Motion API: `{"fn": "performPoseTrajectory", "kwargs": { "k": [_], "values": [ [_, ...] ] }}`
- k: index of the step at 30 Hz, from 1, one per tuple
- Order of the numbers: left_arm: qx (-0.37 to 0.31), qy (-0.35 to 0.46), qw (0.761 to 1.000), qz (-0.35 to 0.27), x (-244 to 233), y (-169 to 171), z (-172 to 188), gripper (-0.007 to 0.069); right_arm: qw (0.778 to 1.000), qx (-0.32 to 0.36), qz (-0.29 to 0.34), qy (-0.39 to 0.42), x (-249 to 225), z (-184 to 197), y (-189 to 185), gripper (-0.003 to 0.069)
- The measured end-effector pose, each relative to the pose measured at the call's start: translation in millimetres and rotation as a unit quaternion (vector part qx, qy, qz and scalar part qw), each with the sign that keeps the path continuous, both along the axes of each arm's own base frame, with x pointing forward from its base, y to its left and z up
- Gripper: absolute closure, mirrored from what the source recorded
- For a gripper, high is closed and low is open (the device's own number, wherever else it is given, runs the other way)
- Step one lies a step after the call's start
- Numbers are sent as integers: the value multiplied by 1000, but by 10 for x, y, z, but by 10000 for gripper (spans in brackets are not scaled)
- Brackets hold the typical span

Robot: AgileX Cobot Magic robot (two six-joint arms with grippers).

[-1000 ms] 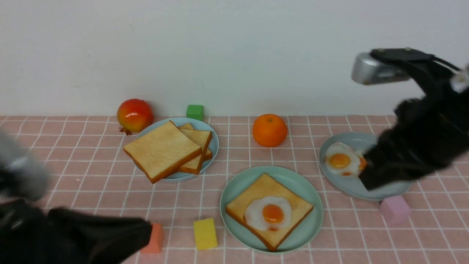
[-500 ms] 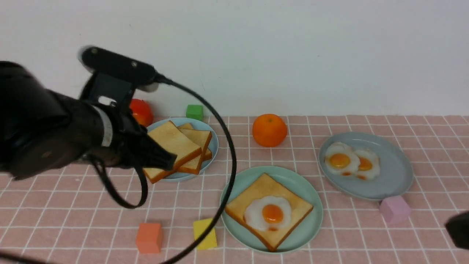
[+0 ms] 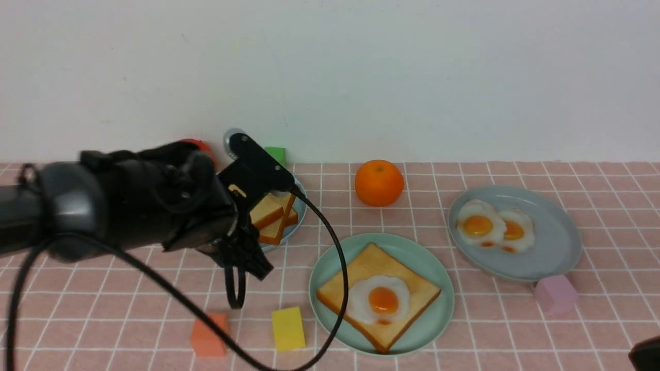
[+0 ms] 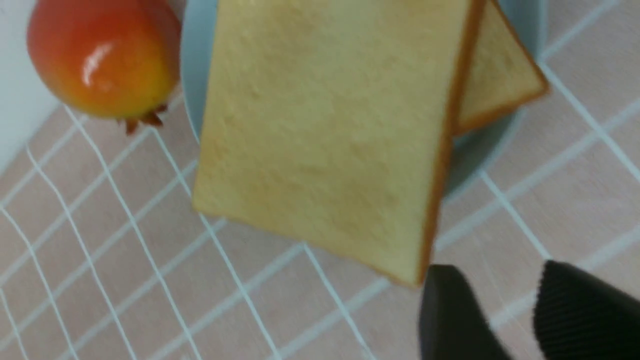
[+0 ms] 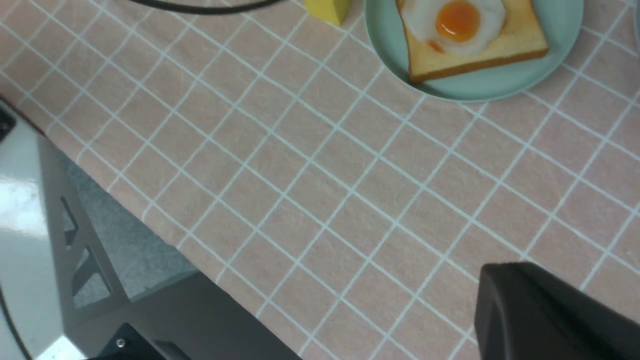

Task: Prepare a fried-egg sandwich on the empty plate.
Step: Use the left arm to grab a slice of bread

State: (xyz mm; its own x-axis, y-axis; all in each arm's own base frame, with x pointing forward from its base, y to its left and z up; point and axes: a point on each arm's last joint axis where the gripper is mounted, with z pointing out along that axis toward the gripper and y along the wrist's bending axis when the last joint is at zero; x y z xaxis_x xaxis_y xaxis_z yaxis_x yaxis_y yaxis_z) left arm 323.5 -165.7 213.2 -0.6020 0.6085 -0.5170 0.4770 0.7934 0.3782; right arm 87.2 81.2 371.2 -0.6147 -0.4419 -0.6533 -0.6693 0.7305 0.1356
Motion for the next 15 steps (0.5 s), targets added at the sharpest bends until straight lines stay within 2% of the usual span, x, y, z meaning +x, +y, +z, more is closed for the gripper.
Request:
{"fn": "performPoseTrajectory", "kwargs": {
  "k": [4,15],
  "values": [
    [22,-14,1000,2,133,-37,-148,193,1000,7,2,3,-9,5,10,653],
    [21,-31,999,2,267,-108,-332,172,1000,20,7,11,-24,13,31,653]
  ]
}}
